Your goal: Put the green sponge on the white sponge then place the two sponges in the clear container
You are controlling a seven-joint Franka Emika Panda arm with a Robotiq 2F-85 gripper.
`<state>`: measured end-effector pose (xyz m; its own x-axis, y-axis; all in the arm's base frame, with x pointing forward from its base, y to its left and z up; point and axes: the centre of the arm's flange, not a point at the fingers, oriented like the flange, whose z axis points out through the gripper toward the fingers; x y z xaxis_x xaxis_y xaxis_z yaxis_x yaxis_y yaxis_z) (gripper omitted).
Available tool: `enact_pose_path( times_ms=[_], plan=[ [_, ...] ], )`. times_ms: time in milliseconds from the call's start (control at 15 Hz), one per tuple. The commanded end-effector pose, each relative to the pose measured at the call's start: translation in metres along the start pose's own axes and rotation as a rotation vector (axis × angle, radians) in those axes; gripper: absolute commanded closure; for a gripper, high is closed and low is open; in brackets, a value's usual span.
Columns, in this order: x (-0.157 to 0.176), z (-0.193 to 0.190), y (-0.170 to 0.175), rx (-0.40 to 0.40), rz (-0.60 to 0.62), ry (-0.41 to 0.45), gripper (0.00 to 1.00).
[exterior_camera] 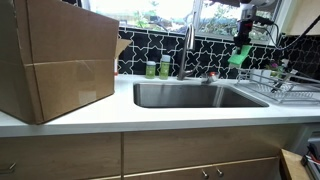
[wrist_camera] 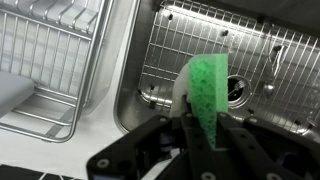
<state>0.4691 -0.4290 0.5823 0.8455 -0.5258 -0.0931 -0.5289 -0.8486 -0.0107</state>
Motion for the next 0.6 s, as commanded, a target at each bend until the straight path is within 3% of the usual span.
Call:
enact_pose_path(
  times_ms=[0,533],
  plan=[
    [0.052,0.001,0.019,0.040,0.194,0.017,0.93],
    [0.105,0.028,0.036,0.141,0.587,0.087,0.93]
  ],
)
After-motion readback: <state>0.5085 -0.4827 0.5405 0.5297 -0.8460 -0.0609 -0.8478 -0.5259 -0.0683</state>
